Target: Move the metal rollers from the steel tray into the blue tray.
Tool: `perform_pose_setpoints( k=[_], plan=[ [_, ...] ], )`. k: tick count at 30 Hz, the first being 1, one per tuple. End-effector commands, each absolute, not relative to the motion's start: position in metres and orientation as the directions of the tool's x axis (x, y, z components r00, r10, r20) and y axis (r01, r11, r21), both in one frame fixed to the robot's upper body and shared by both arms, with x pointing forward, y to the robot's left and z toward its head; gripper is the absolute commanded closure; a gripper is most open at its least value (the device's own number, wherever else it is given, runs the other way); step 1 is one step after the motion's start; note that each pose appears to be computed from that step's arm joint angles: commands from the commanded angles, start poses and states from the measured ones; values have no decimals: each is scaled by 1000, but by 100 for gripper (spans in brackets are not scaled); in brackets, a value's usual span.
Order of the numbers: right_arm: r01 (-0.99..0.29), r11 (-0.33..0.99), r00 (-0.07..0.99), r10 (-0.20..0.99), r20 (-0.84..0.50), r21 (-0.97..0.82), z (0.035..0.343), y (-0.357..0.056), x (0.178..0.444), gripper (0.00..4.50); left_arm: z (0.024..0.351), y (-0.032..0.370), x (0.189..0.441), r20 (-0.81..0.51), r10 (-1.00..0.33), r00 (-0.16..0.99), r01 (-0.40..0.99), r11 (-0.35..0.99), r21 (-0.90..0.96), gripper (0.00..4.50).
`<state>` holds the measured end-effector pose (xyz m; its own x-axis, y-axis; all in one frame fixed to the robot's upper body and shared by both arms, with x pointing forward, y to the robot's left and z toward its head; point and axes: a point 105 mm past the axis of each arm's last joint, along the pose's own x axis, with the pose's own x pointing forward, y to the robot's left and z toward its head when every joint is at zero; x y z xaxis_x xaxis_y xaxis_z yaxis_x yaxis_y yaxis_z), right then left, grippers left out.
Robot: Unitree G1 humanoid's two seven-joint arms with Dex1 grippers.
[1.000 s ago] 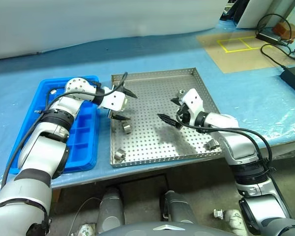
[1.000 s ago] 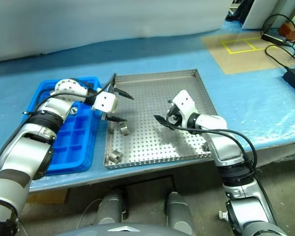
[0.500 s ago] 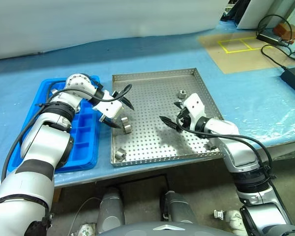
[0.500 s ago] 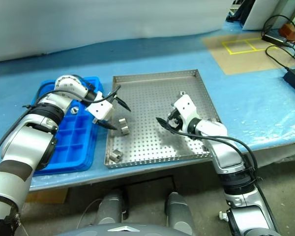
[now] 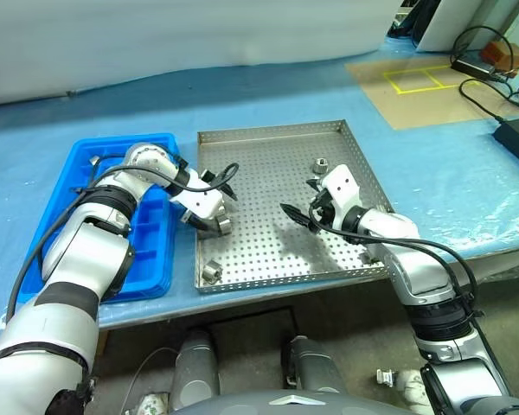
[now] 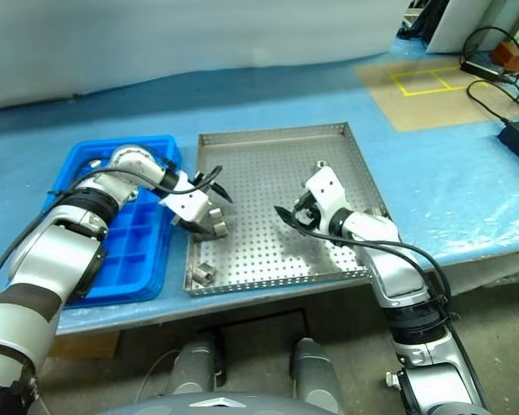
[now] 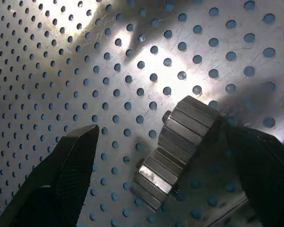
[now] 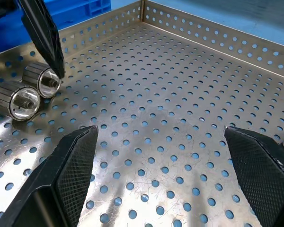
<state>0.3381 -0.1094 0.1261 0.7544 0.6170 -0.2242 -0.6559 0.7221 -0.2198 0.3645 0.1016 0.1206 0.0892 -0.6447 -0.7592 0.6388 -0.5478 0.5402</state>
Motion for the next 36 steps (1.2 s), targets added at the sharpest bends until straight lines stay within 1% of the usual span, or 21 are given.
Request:
perform_pose_setpoints(
  k=[1, 6, 10, 13, 14, 16, 17, 21, 23, 26, 29, 31, 33, 36],
  plan=[
    [-646, 722, 763, 619, -186, -248, 137, -107, 334, 4, 112, 100, 366, -772, -625, 113, 628, -557, 543, 2],
    [-634, 733, 773, 605, -189, -247, 136, -110, 332, 4, 104, 101, 365, -792, -601, 104, 646, -565, 513, 2],
    [-626, 738, 780, 594, -196, -253, 134, -111, 330, 4, 104, 102, 368, -794, -596, 116, 665, -548, 508, 2],
    [-623, 740, 782, 592, -194, -251, 134, -111, 330, 0, 105, 102, 367, -792, -602, 106, 670, -545, 504, 56],
    [-623, 741, 782, 592, -194, -251, 134, -111, 330, 0, 105, 101, 367, -790, -604, 102, 670, -546, 503, 84],
    [-622, 741, 783, 591, -193, -253, 134, -111, 331, 0, 107, 98, 369, -771, -625, 121, 665, -525, 531, 157],
    [-621, 742, 784, 590, -193, -254, 134, -111, 331, 0, 107, 97, 369, -767, -630, 119, 669, -521, 531, 185],
    [-621, 740, 783, 591, -192, -257, 134, -110, 333, 0, 108, 98, 366, -769, -632, 95, 668, -533, 520, 185],
    [-625, 737, 780, 596, -191, -256, 134, -109, 334, 0, 108, 100, 366, -769, -632, 98, 670, -530, 521, 217],
    [-628, 733, 778, 597, -197, -262, 133, -108, 335, 0, 111, 101, 368, -759, -642, 112, 675, -511, 532, 217],
    [-632, 730, 775, 601, -196, -262, 133, -107, 337, 0, 112, 104, 366, -761, -642, 93, 687, -512, 516, 217],
    [-634, 728, 773, 603, -195, -262, 133, -106, 337, 0, 113, 105, 365, -755, -650, 87, 687, -510, 518, 252],
    [-636, 726, 772, 605, -196, -262, 132, -105, 338, 0, 115, 103, 365, -736, -670, 92, 685, -494, 535, 302],
    [-638, 724, 770, 607, -196, -262, 132, -104, 338, 0, 120, 99, 364, -703, -708, 76, 698, -465, 544, 308]
  ],
)
